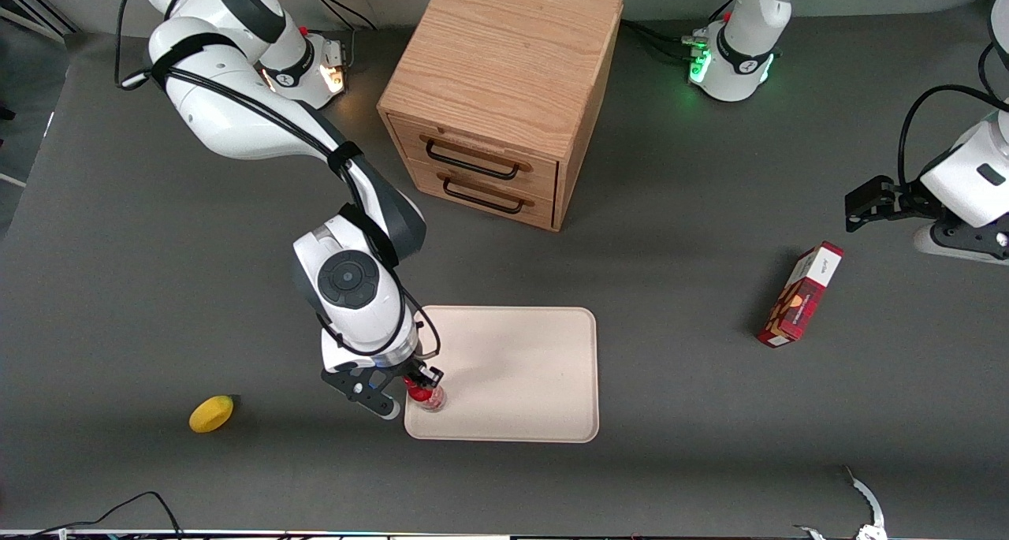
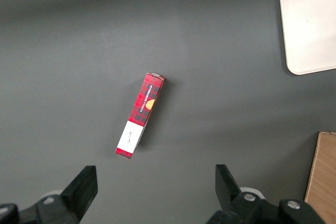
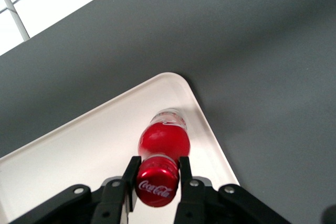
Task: Place coke bottle on tray
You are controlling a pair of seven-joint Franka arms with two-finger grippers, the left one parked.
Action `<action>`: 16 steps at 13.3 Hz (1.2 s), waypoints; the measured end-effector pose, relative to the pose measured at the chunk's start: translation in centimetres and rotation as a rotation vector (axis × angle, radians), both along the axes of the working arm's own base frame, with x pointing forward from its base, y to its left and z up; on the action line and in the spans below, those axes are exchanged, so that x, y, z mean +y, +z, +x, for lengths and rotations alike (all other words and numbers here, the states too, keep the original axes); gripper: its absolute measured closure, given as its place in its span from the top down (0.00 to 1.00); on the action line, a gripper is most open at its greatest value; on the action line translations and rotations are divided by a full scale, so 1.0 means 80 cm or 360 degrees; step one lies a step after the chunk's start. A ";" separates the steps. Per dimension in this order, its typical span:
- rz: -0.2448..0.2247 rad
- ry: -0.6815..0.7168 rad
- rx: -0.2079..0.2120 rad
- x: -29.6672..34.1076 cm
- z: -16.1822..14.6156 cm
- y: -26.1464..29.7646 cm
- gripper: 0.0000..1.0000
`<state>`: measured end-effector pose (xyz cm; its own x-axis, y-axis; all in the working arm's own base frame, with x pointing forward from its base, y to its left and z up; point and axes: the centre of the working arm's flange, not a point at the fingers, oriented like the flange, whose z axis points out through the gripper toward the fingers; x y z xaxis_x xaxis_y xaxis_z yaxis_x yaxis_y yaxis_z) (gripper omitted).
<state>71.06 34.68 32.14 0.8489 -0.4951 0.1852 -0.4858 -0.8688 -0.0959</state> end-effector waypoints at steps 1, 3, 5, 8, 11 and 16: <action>-0.0001 0.0001 -0.0008 0.000 0.001 0.002 0.49; -0.0001 0.0004 -0.0016 0.001 0.000 0.010 0.70; -0.0048 0.0044 0.0031 -0.002 -0.008 0.047 0.92; -0.0154 0.0168 0.0114 -0.034 -0.046 0.200 1.00; -0.0155 0.0331 0.0222 -0.107 -0.113 0.362 1.00; -0.0091 0.0526 0.0350 -0.282 -0.174 0.422 1.00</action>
